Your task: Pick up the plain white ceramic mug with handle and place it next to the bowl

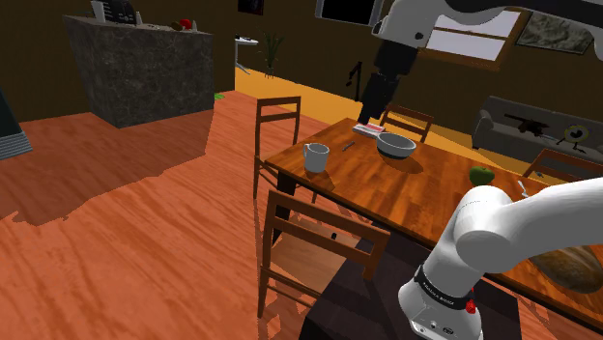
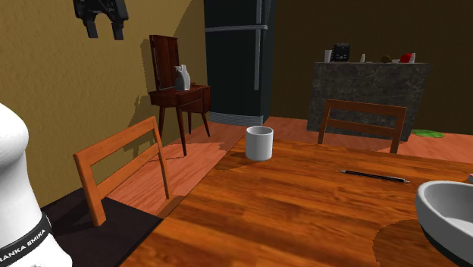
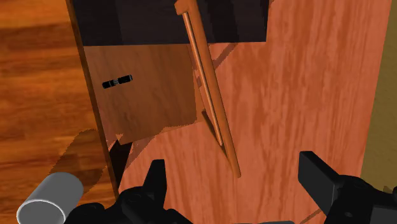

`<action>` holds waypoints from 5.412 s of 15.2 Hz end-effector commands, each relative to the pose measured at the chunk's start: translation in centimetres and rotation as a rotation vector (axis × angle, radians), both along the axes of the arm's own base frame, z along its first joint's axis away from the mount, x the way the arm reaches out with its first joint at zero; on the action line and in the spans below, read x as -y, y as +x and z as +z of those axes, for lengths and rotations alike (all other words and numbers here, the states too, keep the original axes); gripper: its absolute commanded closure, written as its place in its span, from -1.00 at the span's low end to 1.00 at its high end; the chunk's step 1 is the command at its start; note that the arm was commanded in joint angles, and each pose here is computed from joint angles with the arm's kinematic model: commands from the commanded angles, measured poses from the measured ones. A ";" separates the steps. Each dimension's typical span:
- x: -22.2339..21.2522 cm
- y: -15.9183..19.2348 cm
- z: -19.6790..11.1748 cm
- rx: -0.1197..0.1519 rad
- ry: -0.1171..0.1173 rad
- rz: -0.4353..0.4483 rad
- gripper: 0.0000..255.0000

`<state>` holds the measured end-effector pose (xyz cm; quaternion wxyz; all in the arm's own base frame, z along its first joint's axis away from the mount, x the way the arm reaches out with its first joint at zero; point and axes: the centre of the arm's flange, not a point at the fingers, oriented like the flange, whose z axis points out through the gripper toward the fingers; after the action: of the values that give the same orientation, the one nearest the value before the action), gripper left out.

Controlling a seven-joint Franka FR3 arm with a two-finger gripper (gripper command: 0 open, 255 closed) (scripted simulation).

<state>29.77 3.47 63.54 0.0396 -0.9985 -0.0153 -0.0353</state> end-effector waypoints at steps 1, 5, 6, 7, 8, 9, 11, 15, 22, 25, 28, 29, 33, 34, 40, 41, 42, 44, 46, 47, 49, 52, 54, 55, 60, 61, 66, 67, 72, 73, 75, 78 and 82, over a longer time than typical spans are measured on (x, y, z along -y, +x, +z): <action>0.0 0.0 0.0 0.000 0.000 0.000 -1.00; 2.9 2.8 -3.2 0.002 -0.008 0.006 -1.00; 3.7 3.5 -4.0 0.002 -0.011 0.008 -1.00; 4.4 4.2 -4.8 0.003 -0.013 0.009 -1.00; 5.2 4.9 -5.6 0.003 -0.015 0.011 -1.00; 5.9 5.7 -6.4 0.004 -0.017 0.012 -1.00; 7.4 7.1 -8.0 0.005 -0.021 0.015 -1.00; 10.3 10.0 -11.1 0.006 -0.029 0.021 -1.00; 15.6 15.1 -16.6 0.010 -0.044 0.032 -1.00; 17.8 17.3 -18.9 0.011 -0.051 0.036 -1.00; 20.1 19.5 -21.1 0.012 -0.057 0.041 -1.00; 20.8 20.2 -21.9 0.013 -0.059 0.042 -1.00; 23.8 23.2 -24.9 0.015 -0.067 0.048 -1.00; 24.6 23.9 -25.6 0.015 -0.070 0.050 -1.00; 28.1 27.5 -29.7 0.017 -0.079 0.057 -1.00; 28.1 27.6 -30.2 0.017 -0.079 0.057 -1.00; 28.1 27.6 -30.7 0.017 -0.079 0.057 -1.00; 28.1 27.7 -31.8 0.017 -0.079 0.057 -1.00; 28.1 27.8 -32.8 0.017 -0.079 0.057 -1.00; 28.1 27.8 -33.1 0.017 -0.079 0.057 -1.00; 28.1 27.8 -33.1 0.017 -0.079 0.057 -1.00; 28.1 27.8 -33.1 0.017 -0.079 0.057 -1.00; 28.1 27.8 -33.1 0.017 -0.079 0.057 -1.00; 28.1 27.8 -33.1 0.017 -0.079 0.057 1.00; 28.1 27.8 -33.1 0.017 -0.079 0.057 1.00; 28.1 27.8 -33.1 0.017 -0.079 0.057 1.00; 28.1 27.8 -32.1 0.017 -0.079 0.057 1.00; 28.1 27.8 -31.5 0.017 -0.079 0.057 1.00; 28.1 27.8 -28.9 0.017 -0.079 0.057 1.00; 28.1 27.8 -28.4 0.017 -0.079 0.057 1.00; 28.1 27.8 -27.3 0.017 -0.079 0.057 1.00; 28.1 27.8 -25.7 0.017 -0.079 0.057 1.00; 28.1 27.8 -23.6 0.017 -0.079 0.057 1.00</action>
<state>57.57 -24.50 39.23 0.0008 -0.9981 -0.0454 -0.0419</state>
